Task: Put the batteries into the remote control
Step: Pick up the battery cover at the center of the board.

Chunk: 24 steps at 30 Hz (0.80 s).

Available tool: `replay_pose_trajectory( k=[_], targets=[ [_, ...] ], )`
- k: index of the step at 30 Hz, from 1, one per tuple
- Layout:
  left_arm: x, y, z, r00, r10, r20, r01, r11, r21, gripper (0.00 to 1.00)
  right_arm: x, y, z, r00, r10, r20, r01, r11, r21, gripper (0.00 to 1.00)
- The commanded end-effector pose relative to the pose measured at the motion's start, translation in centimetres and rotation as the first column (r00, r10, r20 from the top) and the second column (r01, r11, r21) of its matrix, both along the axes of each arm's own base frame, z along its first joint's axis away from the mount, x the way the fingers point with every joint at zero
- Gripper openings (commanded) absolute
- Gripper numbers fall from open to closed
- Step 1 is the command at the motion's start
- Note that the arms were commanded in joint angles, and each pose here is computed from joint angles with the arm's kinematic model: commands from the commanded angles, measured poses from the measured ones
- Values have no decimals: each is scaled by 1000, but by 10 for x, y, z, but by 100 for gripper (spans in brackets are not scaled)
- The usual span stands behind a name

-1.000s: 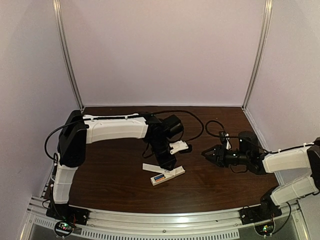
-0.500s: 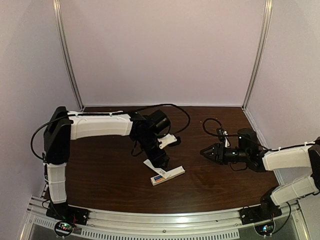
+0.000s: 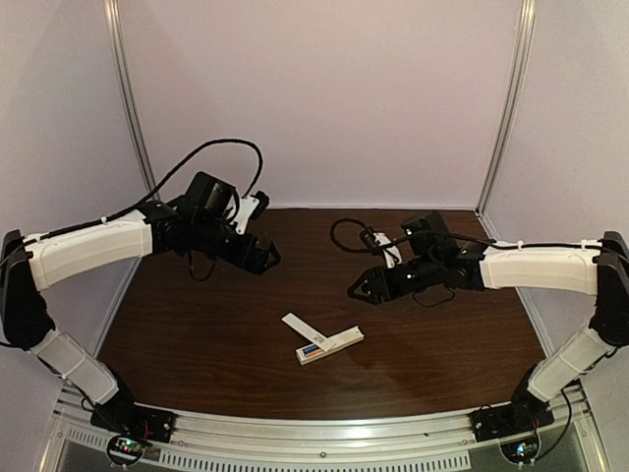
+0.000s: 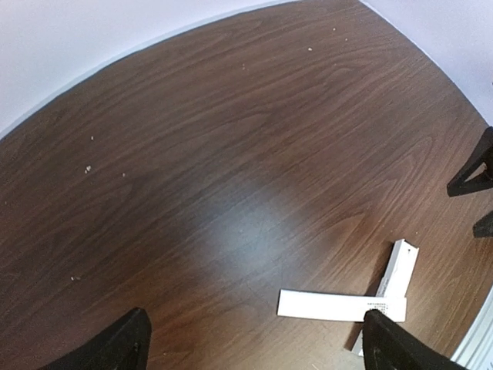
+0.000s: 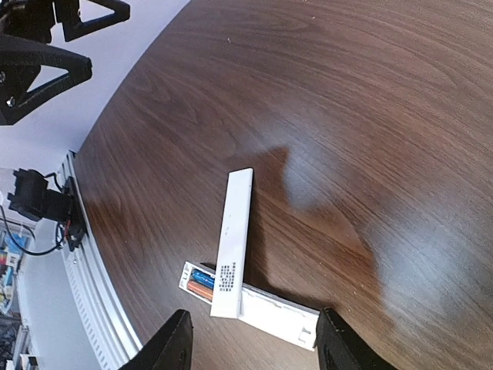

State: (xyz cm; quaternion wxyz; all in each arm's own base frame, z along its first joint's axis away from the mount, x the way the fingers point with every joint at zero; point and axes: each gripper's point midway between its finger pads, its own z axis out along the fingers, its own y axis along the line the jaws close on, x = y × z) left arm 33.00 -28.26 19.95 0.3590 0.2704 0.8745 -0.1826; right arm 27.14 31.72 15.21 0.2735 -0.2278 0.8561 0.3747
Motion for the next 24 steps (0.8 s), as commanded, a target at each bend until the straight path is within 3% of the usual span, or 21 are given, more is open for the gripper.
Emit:
replay_pose_trajectory(
  k=[1,9,14,24],
  targets=[
    [10,16,-2,995,104,3,-104,994,-39,97,-11,18,-25,997,80,-7,-80,973,-217,56],
    [11,34,-17,983,183,-11,-183,983,-8,97,-38,83,-56,978,204,-52,-208,895,-394,59],
    [7,36,-19,982,189,-22,-189,982,-25,97,-40,100,-80,968,242,-59,-237,824,-514,61],
    [-4,45,-19,979,202,-18,-203,978,-55,97,-25,113,-98,967,248,-59,-235,778,-582,60]
  ],
)
